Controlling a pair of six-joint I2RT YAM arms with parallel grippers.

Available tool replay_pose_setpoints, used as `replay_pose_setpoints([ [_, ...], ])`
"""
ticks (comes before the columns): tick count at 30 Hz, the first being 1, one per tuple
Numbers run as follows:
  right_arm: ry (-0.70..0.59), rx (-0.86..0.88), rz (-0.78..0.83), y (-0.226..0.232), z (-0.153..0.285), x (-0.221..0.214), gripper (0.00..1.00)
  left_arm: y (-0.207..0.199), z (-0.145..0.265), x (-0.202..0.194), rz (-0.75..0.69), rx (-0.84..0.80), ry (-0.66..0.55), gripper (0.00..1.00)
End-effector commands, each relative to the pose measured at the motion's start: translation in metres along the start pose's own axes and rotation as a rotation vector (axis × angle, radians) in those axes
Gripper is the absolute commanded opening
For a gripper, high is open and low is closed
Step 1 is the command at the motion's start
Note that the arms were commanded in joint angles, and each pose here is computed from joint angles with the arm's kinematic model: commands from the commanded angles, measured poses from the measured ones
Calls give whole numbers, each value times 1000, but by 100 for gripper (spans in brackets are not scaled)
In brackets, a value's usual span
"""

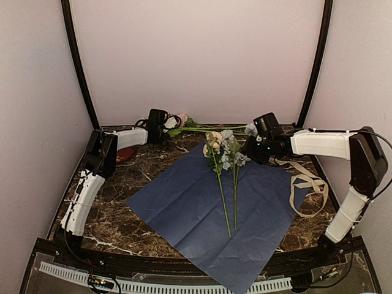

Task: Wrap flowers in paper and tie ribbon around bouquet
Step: Pick up the fake flower from the corner of the board.

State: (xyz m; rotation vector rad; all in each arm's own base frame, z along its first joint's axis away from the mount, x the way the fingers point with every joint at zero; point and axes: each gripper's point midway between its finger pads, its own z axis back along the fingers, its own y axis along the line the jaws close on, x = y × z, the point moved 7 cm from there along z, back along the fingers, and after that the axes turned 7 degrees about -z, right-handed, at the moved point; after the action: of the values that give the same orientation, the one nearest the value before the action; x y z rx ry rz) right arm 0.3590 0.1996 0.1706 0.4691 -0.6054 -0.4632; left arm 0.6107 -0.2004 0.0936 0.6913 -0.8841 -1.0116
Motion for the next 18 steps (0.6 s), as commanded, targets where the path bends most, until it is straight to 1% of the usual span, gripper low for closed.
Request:
replay_pose_setpoints([
  [1, 109, 156, 444, 23, 1, -4, 48, -17, -22, -7, -80, 76, -18, 75],
  [2, 117, 155, 423, 23, 0, -5, 48, -18, -24, -7, -75, 85, -26, 72],
  [4, 124, 154, 418, 23, -1, -5, 48, -19, -27, -8, -56, 90, -38, 58],
  [5, 127, 155, 418, 23, -1, -6, 48, -19, -27, -7, -53, 92, -42, 48],
  [7, 123, 155, 416, 23, 0, -5, 48, -15, -26, -7, -51, 105, -38, 24],
  [8, 119, 156, 414, 24, 0, -4, 48, -10, -23, -6, -43, 120, -34, 14],
  [10, 114, 158, 412, 25, 1, -3, 48, 7, -13, -2, -33, 149, -40, 1],
  [12, 109, 166, 409, 27, 3, -2, 48, 15, -3, -1, -39, 165, -52, 0],
  [13, 107, 172, 406, 28, 4, -1, 48, 31, 8, 3, -28, 194, -67, 0],
  [18, 81, 193, 401, 32, 18, 3, 48, 73, 46, 8, 6, 260, -88, 0],
])
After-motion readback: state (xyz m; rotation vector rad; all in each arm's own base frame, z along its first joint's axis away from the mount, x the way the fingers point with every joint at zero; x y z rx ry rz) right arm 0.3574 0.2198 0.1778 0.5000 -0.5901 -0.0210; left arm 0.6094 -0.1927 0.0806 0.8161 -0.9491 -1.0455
